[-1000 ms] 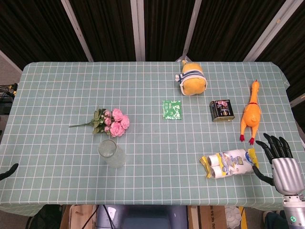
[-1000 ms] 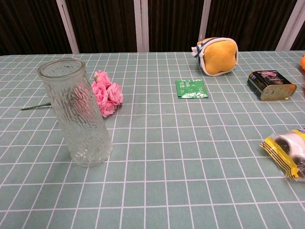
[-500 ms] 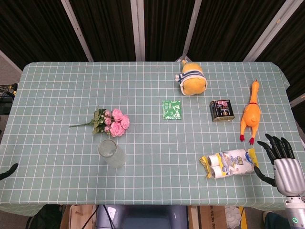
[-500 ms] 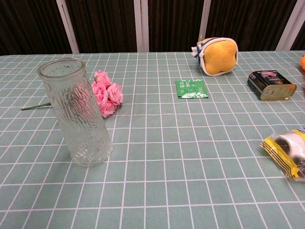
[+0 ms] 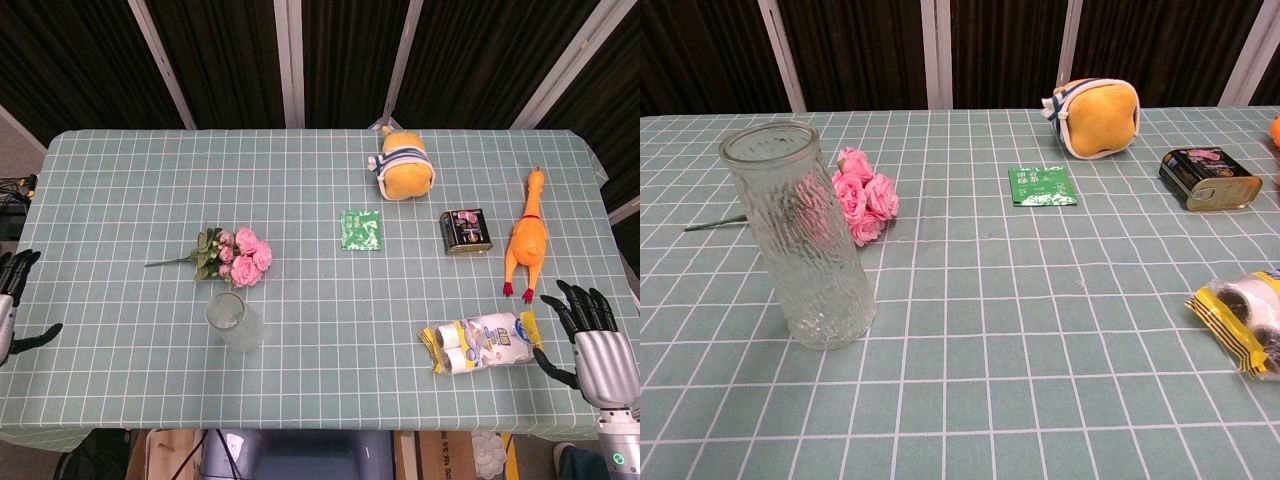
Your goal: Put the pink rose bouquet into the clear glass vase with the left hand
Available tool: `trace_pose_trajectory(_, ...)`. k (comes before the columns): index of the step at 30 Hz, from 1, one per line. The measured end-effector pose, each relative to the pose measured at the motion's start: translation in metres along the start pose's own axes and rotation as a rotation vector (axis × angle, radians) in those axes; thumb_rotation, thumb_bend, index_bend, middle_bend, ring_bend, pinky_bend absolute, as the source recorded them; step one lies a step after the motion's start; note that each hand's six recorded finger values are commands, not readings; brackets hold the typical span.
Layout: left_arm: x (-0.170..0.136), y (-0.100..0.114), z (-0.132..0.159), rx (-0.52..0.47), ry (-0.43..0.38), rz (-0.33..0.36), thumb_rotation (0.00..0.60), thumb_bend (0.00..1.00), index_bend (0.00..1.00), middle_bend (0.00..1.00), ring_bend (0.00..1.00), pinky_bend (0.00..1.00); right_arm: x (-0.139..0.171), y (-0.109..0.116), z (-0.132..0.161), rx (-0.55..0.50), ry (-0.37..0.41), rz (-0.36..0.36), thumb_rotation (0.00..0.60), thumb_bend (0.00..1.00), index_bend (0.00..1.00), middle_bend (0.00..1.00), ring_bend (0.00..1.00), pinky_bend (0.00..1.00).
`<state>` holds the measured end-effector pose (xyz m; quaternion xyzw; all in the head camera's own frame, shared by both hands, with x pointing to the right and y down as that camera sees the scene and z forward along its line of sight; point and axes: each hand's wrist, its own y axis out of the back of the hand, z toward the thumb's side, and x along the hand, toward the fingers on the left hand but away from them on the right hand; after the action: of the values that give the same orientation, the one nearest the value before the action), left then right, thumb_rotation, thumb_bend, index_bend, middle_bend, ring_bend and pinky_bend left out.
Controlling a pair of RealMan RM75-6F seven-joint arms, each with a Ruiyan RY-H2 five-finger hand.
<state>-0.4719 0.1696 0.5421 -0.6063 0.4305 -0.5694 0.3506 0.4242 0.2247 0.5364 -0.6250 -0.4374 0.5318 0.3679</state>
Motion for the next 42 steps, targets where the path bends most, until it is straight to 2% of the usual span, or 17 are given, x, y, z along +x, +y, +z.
trace_pose_trajectory(7,0.051,-0.009,0.026,0.021,-0.029,-0.131,0.6,0.19,0.05,0.05,0.0,0.12,-0.001,-0.002,-0.002,0.008,-0.008,0.004,0.6,0.28,0.21,0.09,0.08,0.0)
trace_pose_trajectory(12,0.082,-0.019,0.043,0.024,-0.026,-0.209,0.6,0.16,0.04,0.04,0.0,0.09,-0.001,-0.003,-0.004,0.014,-0.017,0.006,0.6,0.28,0.21,0.09,0.08,0.0)
trace_pose_trajectory(20,0.127,-0.041,0.092,0.064,-0.047,-0.278,0.6,0.12,0.04,0.03,0.0,0.05,-0.004,-0.006,-0.006,0.023,-0.028,0.012,0.6,0.28,0.21,0.09,0.08,0.0)
trace_pose_trajectory(25,0.139,-0.054,0.119,0.066,-0.059,-0.313,0.6,0.09,0.04,0.03,0.0,0.05,-0.005,-0.006,-0.006,0.025,-0.03,0.011,0.6,0.28,0.21,0.09,0.08,0.0)
trace_pose_trajectory(33,0.143,-0.082,0.159,0.025,-0.084,-0.409,0.6,0.09,0.03,0.03,0.0,0.05,-0.005,-0.004,-0.007,0.015,-0.03,0.005,0.6,0.28,0.21,0.09,0.08,0.0)
trace_pose_trajectory(42,0.154,-0.109,0.198,0.042,-0.093,-0.412,0.6,0.09,0.03,0.03,0.0,0.05,-0.005,-0.004,-0.011,0.01,-0.035,0.013,0.6,0.28,0.21,0.09,0.08,0.0)
